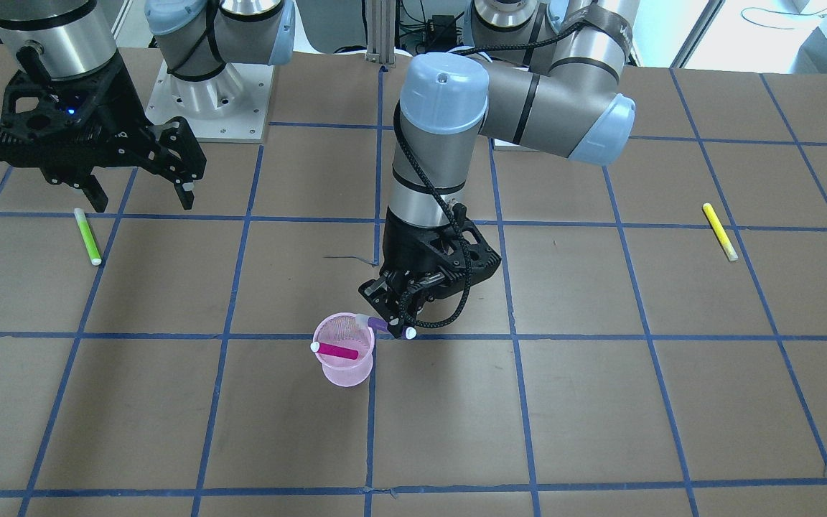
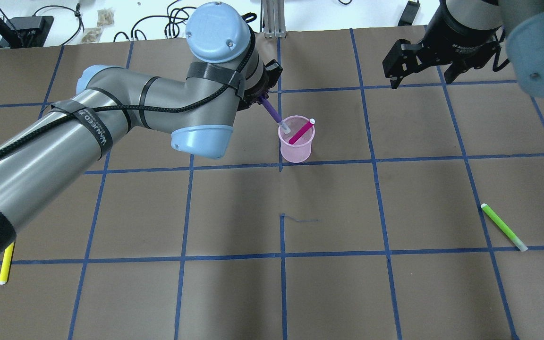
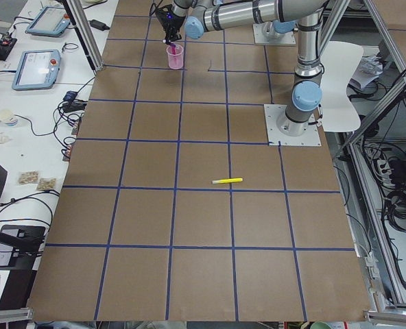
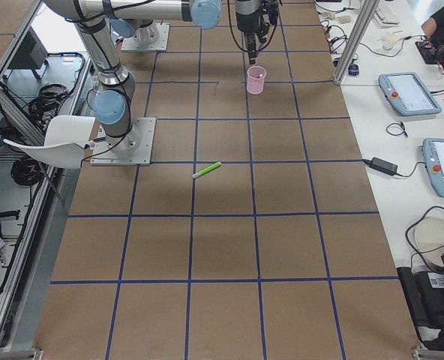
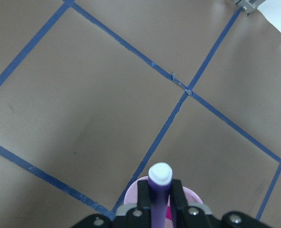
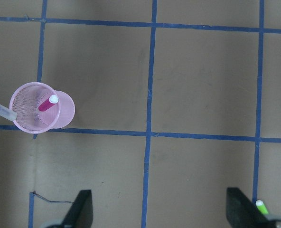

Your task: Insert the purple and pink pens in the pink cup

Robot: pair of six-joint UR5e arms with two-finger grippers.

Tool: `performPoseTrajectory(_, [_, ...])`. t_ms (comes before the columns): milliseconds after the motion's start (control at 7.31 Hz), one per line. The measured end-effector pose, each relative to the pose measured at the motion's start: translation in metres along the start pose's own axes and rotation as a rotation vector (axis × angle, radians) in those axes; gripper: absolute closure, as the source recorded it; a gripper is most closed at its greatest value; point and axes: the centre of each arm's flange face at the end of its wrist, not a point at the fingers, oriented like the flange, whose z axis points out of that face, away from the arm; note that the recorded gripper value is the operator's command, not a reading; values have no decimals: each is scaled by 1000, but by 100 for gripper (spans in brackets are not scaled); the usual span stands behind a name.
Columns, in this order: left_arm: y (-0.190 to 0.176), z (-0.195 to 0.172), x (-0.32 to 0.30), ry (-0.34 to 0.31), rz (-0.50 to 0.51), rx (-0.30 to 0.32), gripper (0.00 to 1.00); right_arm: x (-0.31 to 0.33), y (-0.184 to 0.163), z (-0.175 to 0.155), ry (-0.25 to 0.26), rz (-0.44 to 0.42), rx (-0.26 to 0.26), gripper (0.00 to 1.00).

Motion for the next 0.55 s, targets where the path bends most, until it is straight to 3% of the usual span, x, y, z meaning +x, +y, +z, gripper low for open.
performPoseTrajectory(547, [8,19,5,11,-7,12,100,0,1,3,-1,-2,-4,0])
